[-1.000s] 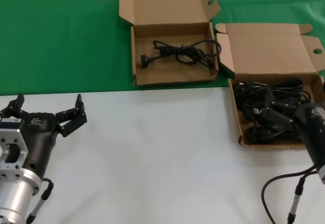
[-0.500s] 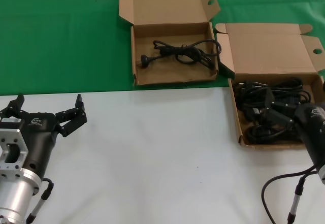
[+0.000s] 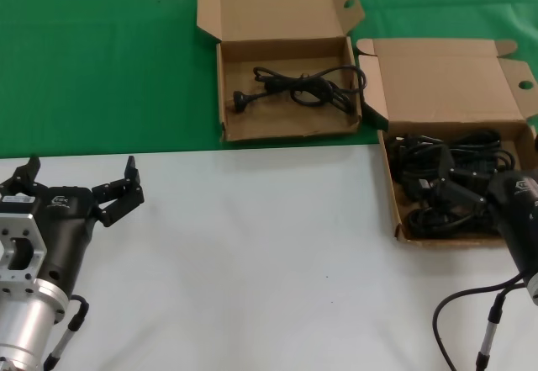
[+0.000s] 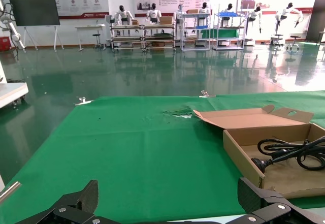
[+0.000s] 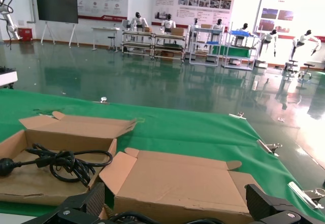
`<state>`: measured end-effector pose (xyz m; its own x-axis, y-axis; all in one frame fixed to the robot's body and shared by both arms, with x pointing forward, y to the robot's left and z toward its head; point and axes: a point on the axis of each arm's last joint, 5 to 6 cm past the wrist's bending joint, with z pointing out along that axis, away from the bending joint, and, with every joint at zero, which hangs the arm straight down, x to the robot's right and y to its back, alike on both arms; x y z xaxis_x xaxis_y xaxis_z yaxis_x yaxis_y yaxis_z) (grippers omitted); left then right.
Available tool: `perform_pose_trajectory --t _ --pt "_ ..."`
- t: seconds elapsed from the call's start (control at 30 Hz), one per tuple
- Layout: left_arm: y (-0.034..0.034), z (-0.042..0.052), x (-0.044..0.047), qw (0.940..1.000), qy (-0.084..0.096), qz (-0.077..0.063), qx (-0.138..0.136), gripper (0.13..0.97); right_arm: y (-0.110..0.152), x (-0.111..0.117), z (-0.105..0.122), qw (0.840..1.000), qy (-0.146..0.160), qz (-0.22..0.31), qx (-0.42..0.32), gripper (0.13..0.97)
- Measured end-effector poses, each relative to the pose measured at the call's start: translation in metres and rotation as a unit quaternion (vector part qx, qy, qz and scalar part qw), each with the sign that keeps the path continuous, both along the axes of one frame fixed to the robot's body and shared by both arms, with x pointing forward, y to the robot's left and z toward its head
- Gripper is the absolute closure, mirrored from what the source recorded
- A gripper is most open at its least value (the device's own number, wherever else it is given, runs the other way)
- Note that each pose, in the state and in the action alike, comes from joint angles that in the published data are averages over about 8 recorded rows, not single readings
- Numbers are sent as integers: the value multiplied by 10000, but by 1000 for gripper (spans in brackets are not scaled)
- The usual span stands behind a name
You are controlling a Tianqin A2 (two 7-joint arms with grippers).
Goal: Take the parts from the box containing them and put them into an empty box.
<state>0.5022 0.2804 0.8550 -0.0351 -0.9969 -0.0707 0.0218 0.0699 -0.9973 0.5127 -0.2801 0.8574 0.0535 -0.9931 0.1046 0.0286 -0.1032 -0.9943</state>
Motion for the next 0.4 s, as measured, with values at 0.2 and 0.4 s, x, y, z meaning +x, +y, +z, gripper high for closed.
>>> perform_pose_trajectory --t 0.2,0.4 --pt "0 0 0 10000 0 0 0 132 0 0 0 10000 0 0 0 130" --pt "0 0 0 10000 0 0 0 132 0 0 0 10000 0 0 0 130"
